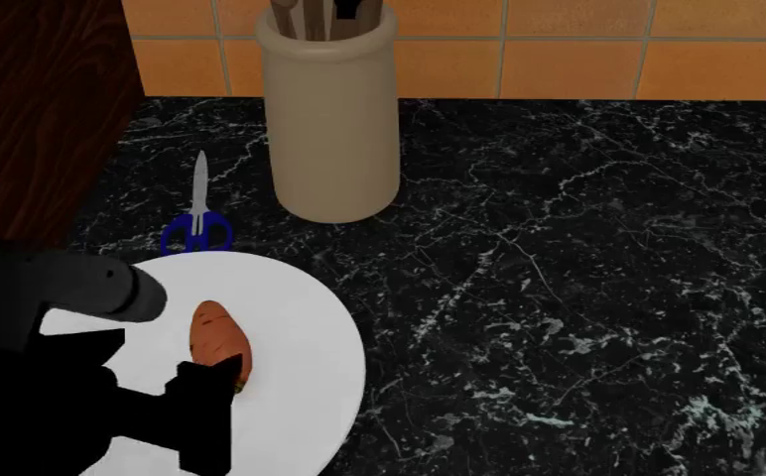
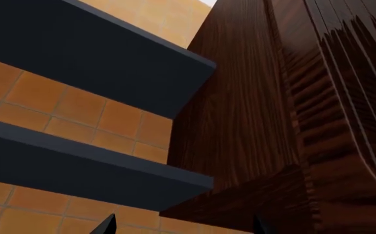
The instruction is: Pick the sweet potato from the counter and place it in the microwave.
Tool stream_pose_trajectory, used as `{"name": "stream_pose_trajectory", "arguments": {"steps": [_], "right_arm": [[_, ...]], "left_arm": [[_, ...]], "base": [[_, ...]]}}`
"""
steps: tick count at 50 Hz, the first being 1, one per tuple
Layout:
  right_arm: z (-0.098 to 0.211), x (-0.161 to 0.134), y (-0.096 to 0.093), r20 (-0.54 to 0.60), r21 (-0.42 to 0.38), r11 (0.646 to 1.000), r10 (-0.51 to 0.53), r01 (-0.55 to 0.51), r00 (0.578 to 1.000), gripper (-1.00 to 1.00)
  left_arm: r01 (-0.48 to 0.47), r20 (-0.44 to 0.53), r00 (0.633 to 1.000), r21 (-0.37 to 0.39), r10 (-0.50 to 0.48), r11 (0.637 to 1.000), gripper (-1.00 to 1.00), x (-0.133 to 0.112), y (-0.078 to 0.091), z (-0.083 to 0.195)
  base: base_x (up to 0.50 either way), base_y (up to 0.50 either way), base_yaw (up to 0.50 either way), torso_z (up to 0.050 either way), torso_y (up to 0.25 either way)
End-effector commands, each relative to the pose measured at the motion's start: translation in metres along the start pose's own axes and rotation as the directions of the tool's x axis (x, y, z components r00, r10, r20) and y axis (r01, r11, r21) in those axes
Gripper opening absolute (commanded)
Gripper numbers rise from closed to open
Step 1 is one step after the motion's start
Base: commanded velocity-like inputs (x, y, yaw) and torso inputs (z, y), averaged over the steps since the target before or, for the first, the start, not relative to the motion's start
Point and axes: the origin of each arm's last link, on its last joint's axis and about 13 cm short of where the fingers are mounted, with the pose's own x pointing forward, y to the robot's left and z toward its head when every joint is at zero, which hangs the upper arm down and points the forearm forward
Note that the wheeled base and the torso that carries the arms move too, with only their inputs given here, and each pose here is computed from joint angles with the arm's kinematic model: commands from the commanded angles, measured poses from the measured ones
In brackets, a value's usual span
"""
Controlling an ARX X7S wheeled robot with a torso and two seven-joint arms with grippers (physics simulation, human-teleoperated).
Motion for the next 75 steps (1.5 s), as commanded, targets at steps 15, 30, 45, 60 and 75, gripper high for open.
{"name": "stream_pose_trajectory", "arguments": {"steps": [15,30,45,60,75], "right_arm": [[-0.001,-0.001,0.002,-0.011,0.003,1.0,0.019,-0.019,1.0,1.0],[-0.006,0.007,0.003,-0.013,0.0,1.0,0.029,-0.029,0.999,1.0],[-0.009,0.008,0.005,-0.025,0.001,1.0,0.029,-0.029,0.999,1.0],[-0.007,0.006,0.003,-0.024,-0.007,1.0,0.028,-0.028,0.999,1.0],[-0.007,0.006,0.003,-0.026,-0.01,1.0,0.029,-0.029,0.999,1.0]], "left_arm": [[-0.047,-0.077,0.996,-0.02,0.045,0.999,1.0,0.04,0.001,0.011],[-0.078,-0.092,0.993,-0.039,0.074,0.996,1.0,0.056,0.007,0.012],[-0.09,-0.123,0.989,-0.037,0.085,0.995,1.0,0.074,0.009,0.003],[-0.083,-0.131,0.988,-0.015,0.081,0.996,1.0,0.083,0.006,0.0],[-0.08,-0.15,0.986,0.002,0.079,0.997,1.0,0.086,0.004,-0.008]], "base": [[0.0,0.0,0.0,0.0,0.0],[0.0,0.0,0.0,0.0,0.0],[0.0,0.0,0.0,0.0,0.0],[0.0,0.0,0.0,0.0,0.0],[0.0,0.0,0.0,0.0,0.0]]}}
